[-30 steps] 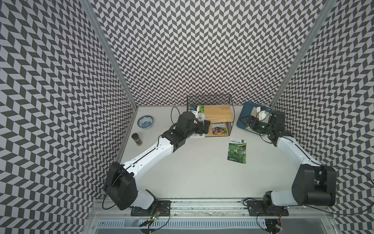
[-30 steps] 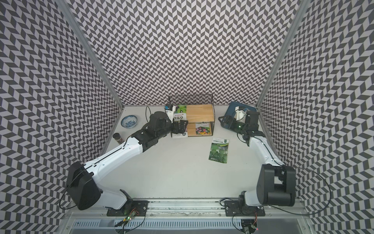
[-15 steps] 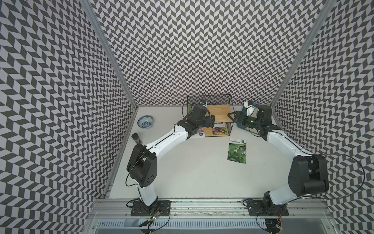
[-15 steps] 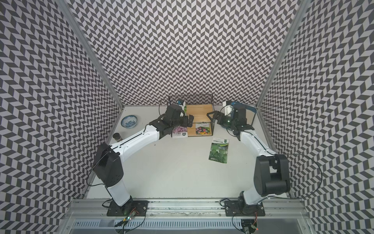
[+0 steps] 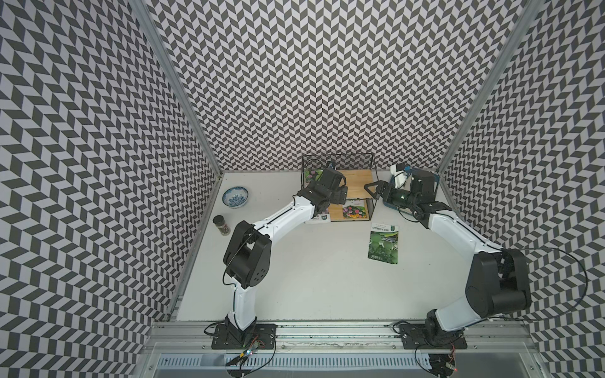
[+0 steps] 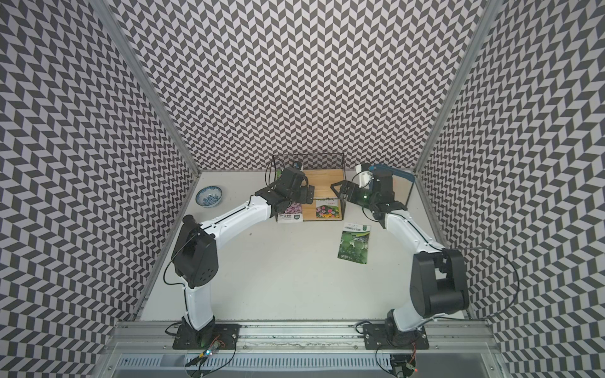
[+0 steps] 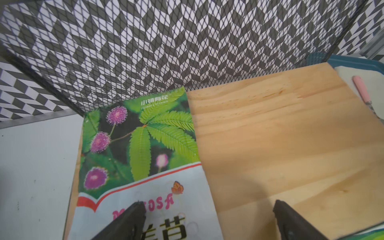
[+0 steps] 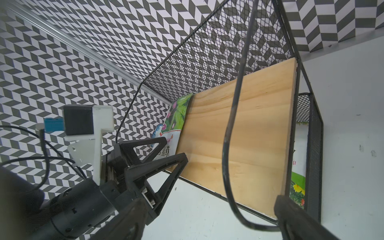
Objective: Take the seed bag off the shelf
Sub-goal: Adjust the seed packet on the shelf.
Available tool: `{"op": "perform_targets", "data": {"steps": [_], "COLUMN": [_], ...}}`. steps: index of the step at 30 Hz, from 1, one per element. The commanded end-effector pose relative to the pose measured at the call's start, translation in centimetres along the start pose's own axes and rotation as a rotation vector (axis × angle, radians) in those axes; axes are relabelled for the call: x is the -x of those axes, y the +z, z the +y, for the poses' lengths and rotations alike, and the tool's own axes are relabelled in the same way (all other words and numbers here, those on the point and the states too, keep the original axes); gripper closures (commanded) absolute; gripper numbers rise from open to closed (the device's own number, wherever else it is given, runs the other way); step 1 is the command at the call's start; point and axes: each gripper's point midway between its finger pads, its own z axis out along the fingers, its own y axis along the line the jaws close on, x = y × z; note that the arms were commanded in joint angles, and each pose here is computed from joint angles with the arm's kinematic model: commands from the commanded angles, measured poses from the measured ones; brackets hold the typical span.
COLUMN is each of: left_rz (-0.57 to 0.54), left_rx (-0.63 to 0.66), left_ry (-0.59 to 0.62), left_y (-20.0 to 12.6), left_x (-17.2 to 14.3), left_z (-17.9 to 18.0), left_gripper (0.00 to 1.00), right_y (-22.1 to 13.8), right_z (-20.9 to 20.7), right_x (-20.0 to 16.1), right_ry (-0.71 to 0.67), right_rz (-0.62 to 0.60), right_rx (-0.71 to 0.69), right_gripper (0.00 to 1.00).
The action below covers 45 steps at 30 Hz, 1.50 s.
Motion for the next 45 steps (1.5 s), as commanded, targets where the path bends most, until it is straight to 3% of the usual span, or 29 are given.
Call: {"op": "perform_targets", "data": {"steps": [1,19,36,45], "left_rz": [0.036,0.077,0.01,-0.089], "left_rx": [-0.086,-0.214,-0.245,-0.203], "left_ry": [-0.019,-0.091,-0.099,-0.122], "left_y": [0.1,-2.5,-3.9,-6.5], "left_x": [-1.1,-3.8,-2.7,0.4], "left_z": [-1.1,-2.5,-3.3,-2.2], "left_gripper": [0.0,0.0,0.0,0.0], "right_y": [0.1,-2.4,-2.5,-2.8], "right_z": [-0.2,0.8,0.5,0.4], "right_x": [0.0,0.7,0.3,0.3], "right_ry": [-0.023,-0.054,-0.05,-0.052], "right_rz": [-0.019,-0.066,-0.067,-0.074], "right_rx": [-0.001,-0.037,-0.036,-0.049], "right_gripper": [0.0,0.0,0.0,0.0]}}
